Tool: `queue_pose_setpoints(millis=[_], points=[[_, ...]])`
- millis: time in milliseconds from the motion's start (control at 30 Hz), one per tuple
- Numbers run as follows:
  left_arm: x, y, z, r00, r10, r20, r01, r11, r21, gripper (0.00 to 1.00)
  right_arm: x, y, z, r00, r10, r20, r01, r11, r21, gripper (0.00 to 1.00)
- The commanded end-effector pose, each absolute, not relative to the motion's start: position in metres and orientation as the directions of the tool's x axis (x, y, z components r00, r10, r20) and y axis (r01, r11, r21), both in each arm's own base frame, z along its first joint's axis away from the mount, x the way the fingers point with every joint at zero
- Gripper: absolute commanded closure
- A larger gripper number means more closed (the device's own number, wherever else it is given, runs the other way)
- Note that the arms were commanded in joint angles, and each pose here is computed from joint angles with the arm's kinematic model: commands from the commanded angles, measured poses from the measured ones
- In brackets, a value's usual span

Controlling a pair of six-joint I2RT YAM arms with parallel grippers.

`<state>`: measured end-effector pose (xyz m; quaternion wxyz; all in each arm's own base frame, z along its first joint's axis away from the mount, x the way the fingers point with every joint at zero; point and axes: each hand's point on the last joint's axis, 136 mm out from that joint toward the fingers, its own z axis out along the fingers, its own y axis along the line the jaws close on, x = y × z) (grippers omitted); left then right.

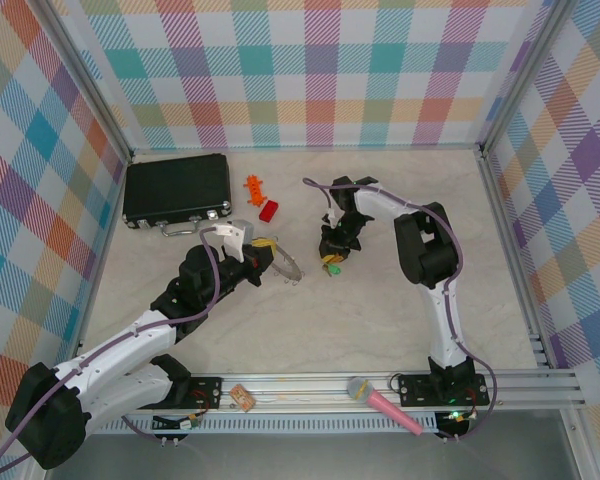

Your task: Put the keys on the keyring

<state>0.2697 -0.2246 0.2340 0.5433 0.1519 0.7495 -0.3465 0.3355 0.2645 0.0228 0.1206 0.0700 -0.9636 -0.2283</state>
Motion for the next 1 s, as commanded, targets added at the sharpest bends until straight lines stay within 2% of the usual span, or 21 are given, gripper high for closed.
queue_pose_setpoints(millis=[0, 133, 300, 433, 700, 967], points=[[0.267, -0.227, 0.245, -0.332, -0.170, -0.928, 0.626, 0.697, -0.351, 1.00, 0.328, 0.265, 0.030, -0.956, -0.210, 0.207, -0.097, 0.886, 0.454, 0.83], [0.267, -0.228, 0.245, -0.330, -0.169, -0.929, 0.627, 0.696, -0.350, 1.00, 0.329, 0.264, 0.028, -0.955, -0.211, 0.207, -0.100, 0.889, 0.446, 0.85], [0.267, -0.227, 0.245, -0.331, -0.170, -0.928, 0.627, 0.696, -0.351, 1.00, 0.330, 0.264, 0.028, -0.957, -0.211, 0.201, -0.102, 0.889, 0.447, 1.00], [0.267, -0.227, 0.245, -0.332, -0.169, -0.928, 0.626, 0.697, -0.351, 1.00, 0.333, 0.267, 0.038, -0.964, -0.214, 0.156, -0.119, 0.877, 0.465, 1.00], [0.268, -0.230, 0.240, -0.342, -0.161, -0.926, 0.629, 0.693, -0.353, 1.00, 0.346, 0.266, 0.077, -0.977, -0.185, -0.103, -0.212, 0.840, 0.499, 1.00], [0.270, -0.240, 0.237, -0.349, -0.151, -0.925, 0.656, 0.665, -0.356, 1.00, 0.355, 0.261, 0.106, -0.920, -0.122, -0.372, -0.310, 0.807, 0.502, 1.00]])
